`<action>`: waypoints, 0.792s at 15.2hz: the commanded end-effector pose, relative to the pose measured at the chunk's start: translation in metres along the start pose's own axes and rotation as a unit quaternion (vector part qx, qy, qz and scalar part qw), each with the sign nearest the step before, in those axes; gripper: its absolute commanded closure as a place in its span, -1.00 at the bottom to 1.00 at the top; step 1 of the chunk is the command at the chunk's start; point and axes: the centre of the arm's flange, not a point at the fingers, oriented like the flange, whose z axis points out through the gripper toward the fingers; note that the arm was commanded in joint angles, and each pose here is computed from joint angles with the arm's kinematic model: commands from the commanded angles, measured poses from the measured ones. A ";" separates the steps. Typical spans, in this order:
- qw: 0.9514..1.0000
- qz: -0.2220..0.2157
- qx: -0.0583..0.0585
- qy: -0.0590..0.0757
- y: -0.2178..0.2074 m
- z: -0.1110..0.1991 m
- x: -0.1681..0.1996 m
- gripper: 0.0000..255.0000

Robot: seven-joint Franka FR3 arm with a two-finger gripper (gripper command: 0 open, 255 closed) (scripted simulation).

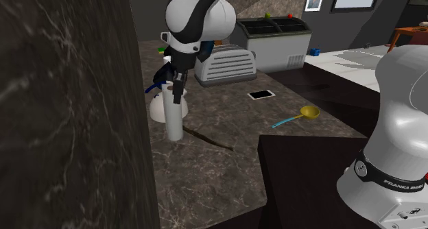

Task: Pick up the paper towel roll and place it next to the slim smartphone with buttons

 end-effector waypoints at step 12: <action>1.000 0.000 0.000 0.000 0.000 -0.067 0.013 1.00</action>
